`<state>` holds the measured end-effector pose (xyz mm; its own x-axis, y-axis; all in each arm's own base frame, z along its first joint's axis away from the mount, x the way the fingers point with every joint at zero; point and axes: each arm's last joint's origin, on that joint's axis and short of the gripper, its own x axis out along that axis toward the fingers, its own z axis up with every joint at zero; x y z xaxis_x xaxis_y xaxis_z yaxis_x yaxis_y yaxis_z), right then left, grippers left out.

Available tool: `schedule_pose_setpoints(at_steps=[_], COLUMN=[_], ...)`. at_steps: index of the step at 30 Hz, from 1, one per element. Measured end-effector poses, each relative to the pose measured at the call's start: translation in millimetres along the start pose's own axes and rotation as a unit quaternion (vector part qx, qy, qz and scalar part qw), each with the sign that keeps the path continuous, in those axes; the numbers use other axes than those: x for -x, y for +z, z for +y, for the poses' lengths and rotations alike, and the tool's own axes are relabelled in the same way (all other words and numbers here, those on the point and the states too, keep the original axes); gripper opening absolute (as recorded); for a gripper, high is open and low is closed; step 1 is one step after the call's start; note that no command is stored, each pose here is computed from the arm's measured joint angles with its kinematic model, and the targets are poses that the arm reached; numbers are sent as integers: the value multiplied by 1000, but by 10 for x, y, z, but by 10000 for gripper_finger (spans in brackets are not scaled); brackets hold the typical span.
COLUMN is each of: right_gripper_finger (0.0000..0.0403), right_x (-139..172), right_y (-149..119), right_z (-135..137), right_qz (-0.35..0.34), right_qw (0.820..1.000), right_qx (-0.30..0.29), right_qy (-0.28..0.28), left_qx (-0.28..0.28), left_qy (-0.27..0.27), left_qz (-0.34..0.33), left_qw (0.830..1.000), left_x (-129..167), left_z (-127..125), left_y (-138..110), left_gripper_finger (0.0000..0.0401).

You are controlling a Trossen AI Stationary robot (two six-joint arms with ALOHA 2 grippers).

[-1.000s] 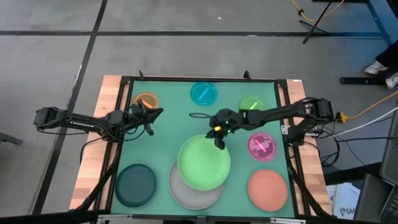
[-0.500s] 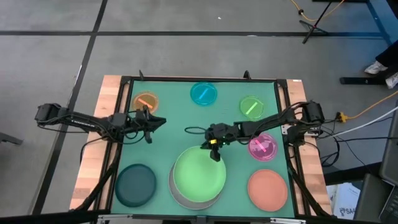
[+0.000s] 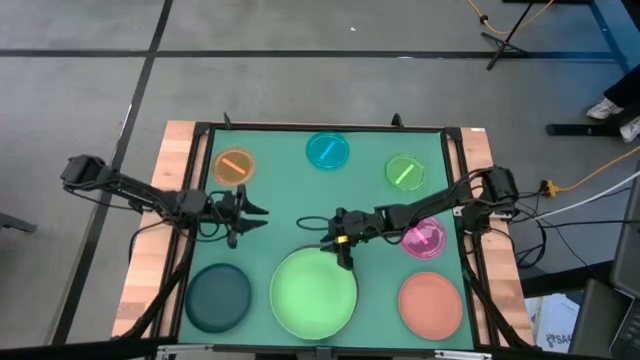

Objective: Stack plastic plates
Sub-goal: Stack the green plate on the gray plate, then move the stacked plate to the center of the table

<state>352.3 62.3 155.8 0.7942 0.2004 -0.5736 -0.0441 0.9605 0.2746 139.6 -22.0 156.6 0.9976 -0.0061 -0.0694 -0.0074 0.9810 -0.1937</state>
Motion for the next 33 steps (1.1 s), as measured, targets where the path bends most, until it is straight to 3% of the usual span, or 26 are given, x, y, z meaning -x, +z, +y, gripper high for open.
schedule_pose_setpoints(at_steps=[7,12,18,25,28,33], right_gripper_finger=[158,155,154,154,154,154], right_x=[264,489,637,509,337,230], right_y=[13,-83,-310,-640,-716,-818], right_z=[150,463,908,1332,1374,1404], right_qz=[45,85,127,150,149,205], right_qw=[999,995,986,982,979,958], right_qx=[-23,-41,-109,-103,-108,-143], right_qy=[-15,-21,-4,49,83,138], left_qx=[0,-2,16,14,13,13], left_qy=[-40,-63,-77,-88,-86,-85], left_qz=[16,22,33,40,40,42], left_qw=[999,998,996,995,995,995], left_x=[24,42,56,71,71,71], left_z=[-112,-175,-216,-253,-252,-251], left_y=[-39,-56,-78,-95,-95,-99], left_gripper_finger=[133,133,133,133,133,133])
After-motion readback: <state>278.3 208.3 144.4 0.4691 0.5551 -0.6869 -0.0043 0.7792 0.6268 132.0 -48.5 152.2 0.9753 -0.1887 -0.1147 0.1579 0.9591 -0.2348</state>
